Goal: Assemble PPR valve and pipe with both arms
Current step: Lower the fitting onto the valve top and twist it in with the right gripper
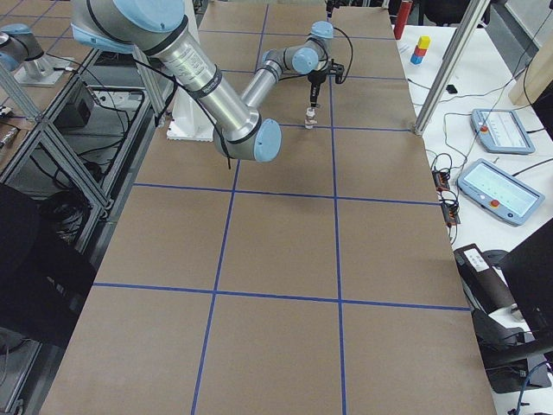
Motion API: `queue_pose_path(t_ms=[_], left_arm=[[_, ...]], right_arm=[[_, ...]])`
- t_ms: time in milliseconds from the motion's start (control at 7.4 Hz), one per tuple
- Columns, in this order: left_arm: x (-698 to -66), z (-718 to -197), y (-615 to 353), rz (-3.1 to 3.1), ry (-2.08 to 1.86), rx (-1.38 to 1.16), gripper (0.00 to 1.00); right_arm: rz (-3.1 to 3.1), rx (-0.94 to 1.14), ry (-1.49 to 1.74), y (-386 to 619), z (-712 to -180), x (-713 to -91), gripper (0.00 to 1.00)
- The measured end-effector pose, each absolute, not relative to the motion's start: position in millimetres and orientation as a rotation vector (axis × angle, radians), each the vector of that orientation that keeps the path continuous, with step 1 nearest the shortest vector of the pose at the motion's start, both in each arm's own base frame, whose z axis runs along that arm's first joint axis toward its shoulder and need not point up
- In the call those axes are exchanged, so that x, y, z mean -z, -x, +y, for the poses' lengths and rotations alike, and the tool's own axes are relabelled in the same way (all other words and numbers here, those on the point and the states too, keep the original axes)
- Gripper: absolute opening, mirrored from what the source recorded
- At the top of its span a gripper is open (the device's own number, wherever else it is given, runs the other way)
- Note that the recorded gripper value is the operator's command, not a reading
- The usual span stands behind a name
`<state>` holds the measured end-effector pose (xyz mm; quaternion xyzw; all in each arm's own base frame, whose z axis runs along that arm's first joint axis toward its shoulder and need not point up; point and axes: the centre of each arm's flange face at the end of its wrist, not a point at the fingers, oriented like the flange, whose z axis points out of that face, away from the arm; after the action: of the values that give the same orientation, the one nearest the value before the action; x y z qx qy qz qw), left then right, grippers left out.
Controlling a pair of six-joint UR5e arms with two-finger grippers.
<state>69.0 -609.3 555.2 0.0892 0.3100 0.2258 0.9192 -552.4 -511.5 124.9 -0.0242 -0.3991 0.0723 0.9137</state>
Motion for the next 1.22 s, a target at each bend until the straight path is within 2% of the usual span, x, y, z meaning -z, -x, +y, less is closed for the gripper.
queue_pose_path(t_ms=[1216], left_arm=[[-555.1,-609.8,-69.2,0.638,-0.182,-0.461,1.00]], right_arm=[[-0.819,-0.141,0.056,557.3,-505.3,-127.0,0.00]])
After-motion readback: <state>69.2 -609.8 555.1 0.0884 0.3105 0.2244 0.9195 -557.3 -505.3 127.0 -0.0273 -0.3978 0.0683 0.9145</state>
